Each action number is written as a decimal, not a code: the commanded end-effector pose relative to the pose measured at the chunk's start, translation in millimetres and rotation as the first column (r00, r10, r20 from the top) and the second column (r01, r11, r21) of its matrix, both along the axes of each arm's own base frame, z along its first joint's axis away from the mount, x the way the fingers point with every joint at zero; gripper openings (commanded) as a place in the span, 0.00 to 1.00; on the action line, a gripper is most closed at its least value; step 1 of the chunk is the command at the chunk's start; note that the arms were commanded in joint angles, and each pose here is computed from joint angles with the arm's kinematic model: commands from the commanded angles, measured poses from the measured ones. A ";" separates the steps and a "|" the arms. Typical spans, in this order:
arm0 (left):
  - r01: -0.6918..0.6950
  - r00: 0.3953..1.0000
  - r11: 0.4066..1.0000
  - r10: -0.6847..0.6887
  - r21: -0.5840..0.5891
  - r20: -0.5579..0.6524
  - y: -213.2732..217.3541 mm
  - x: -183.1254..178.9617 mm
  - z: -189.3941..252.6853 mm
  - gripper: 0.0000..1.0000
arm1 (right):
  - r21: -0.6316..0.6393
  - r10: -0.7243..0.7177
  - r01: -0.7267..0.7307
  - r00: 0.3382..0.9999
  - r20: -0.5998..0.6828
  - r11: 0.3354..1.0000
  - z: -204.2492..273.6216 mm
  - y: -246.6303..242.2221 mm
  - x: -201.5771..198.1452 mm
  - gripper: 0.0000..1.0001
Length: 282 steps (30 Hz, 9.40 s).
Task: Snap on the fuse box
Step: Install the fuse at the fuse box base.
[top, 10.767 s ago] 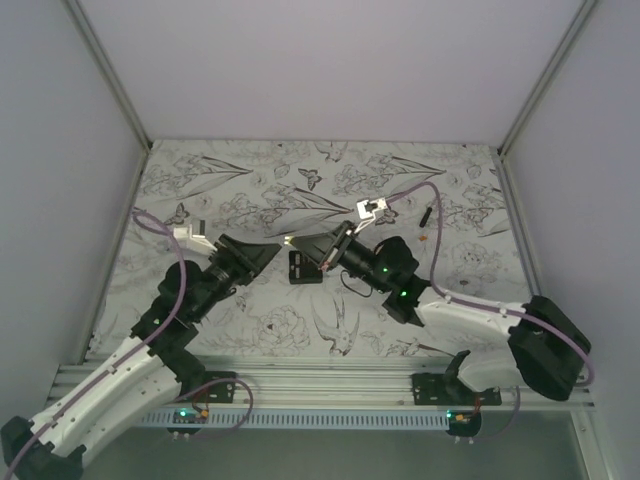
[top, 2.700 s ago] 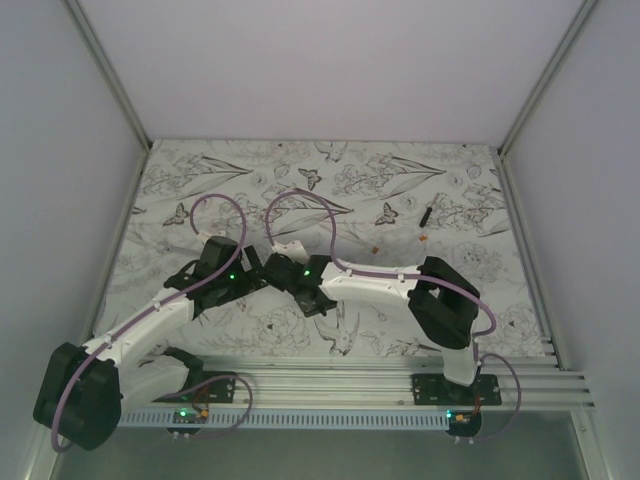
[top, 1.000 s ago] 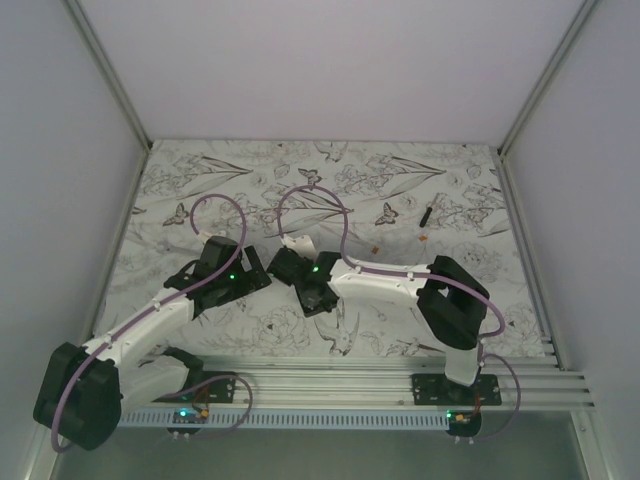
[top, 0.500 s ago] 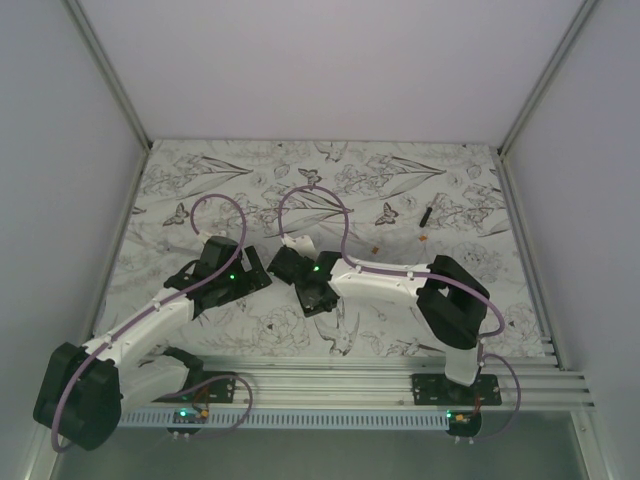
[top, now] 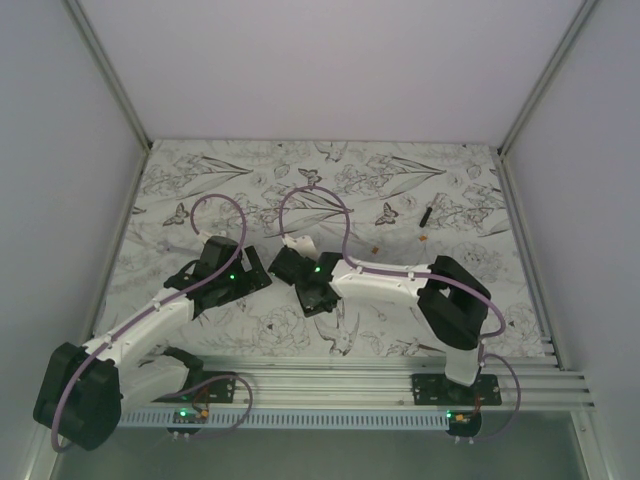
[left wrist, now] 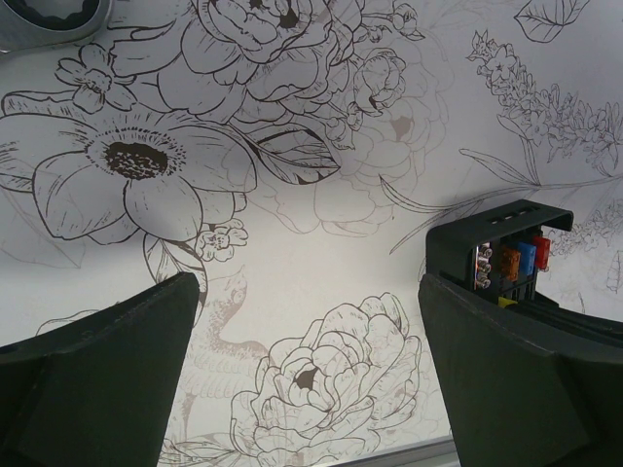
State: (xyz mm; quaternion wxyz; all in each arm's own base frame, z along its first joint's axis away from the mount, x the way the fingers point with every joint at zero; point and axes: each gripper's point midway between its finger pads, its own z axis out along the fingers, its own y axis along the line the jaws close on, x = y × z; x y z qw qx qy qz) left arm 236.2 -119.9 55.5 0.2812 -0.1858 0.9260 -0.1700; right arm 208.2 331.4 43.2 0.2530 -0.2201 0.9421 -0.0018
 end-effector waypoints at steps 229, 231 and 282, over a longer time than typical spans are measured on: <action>-0.009 1.000 1.000 0.009 -0.018 -0.005 4.3 -14.6 -0.8 1.00 | -0.010 0.017 -0.020 0.970 -0.241 1.000 -7.0 -48.6 -30.6 0.23; -0.008 1.000 1.000 0.008 -0.019 -0.005 4.1 -14.5 -0.7 1.00 | 0.005 0.014 -0.013 0.973 -0.232 1.000 -3.2 -49.0 -29.1 0.28; -0.011 1.000 1.000 0.011 -0.013 -0.005 5.1 -14.3 -1.3 1.00 | -0.198 -0.041 -0.045 0.911 -0.410 0.979 -83.1 -62.1 -48.7 0.00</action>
